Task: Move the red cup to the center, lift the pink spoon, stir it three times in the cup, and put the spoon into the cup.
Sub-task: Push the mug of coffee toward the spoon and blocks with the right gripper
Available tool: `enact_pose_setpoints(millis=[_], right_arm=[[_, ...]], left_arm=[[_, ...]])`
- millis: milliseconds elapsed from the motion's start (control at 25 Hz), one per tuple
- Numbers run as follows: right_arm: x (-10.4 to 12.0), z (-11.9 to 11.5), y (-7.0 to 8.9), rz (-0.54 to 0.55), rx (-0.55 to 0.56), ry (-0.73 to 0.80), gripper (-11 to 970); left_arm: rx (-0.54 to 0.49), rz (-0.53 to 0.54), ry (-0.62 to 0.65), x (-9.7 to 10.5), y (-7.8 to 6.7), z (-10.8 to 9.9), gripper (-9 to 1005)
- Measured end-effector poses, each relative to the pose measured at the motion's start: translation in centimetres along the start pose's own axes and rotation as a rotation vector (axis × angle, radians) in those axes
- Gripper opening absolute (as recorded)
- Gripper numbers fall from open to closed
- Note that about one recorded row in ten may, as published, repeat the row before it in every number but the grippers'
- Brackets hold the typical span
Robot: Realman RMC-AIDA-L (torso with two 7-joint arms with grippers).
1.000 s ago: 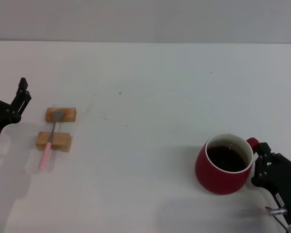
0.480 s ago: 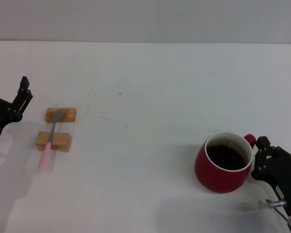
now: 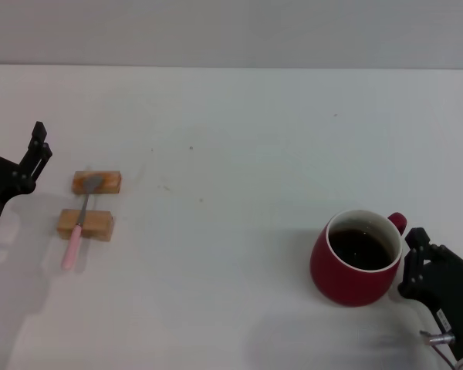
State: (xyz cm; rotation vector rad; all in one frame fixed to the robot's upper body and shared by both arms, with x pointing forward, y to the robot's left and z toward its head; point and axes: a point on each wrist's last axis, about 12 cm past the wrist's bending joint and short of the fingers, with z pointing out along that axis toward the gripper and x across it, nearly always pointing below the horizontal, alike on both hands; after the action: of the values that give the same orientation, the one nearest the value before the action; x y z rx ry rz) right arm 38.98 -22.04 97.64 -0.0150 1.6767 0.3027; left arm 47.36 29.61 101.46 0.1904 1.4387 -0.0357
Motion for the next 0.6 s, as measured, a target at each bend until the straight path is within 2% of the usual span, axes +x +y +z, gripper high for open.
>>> enact_pose_setpoints(millis=[280,600], right_arm=[[0.43,-0.72,0.82,0.028,-0.013,0.026,-1],[0.40,-0.54,1.01,0.028,-0.024,0.028,0]], left_arm=[[0.002,0.000,0.000,-0.01,-0.02,0.08,842],[0.001,0.000,0.001,0.00,-0.03,0.09,842]])
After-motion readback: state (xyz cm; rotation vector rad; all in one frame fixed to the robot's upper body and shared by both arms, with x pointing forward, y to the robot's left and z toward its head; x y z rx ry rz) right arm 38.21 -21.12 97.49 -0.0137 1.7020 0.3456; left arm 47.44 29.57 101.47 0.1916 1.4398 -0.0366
